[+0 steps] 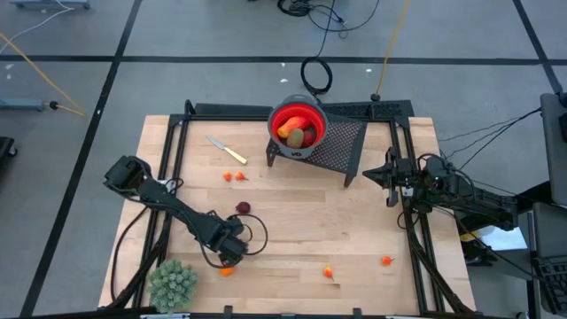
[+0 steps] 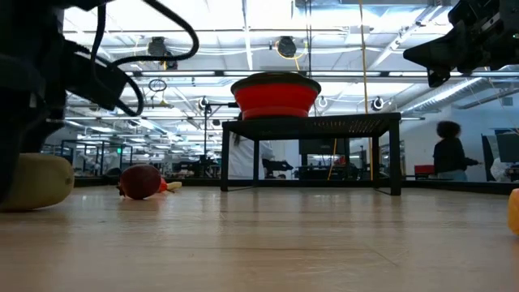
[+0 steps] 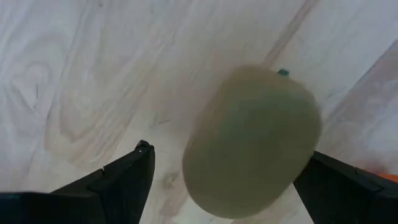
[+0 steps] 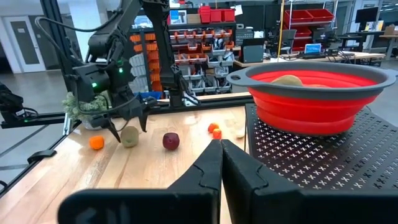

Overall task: Pick & Place Fruit
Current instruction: Put the kiwi into the strainer bowl on the shelf

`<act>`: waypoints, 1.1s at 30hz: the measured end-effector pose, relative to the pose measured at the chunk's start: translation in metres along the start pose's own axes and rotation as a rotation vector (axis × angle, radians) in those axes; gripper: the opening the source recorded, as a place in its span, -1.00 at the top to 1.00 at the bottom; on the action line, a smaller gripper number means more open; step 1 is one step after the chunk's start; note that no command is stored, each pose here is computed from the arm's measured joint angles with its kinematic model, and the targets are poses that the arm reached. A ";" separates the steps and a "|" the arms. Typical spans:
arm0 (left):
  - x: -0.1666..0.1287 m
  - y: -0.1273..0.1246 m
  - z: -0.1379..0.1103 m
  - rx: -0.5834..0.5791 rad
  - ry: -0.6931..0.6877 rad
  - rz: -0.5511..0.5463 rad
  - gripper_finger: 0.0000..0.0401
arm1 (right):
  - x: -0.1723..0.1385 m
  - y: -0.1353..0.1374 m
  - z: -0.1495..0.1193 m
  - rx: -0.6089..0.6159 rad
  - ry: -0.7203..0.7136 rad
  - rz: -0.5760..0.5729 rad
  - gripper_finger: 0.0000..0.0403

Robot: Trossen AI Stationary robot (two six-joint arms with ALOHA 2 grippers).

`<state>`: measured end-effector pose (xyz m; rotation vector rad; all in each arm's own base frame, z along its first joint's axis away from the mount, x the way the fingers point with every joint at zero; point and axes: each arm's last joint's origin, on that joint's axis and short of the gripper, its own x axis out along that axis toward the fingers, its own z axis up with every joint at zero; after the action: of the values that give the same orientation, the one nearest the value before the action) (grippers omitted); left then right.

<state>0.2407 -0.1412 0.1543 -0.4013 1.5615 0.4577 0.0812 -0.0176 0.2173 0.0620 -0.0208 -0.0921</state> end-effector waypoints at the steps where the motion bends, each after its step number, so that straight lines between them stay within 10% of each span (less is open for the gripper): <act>1: 0.001 0.000 0.000 0.000 -0.002 -0.004 -0.77 | 0.000 0.000 0.000 0.000 0.000 0.000 1.00; 15: 0.011 0.000 0.003 0.094 -0.065 -0.056 -0.76 | 0.000 0.000 0.000 0.001 0.000 -0.002 1.00; 33: 0.011 -0.001 0.006 0.118 -0.098 -0.061 0.04 | 0.000 0.000 0.000 0.009 0.000 -0.005 1.00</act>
<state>0.2456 -0.1391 0.1430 -0.3306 1.4695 0.3316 0.0813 -0.0178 0.2173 0.0708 -0.0214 -0.0973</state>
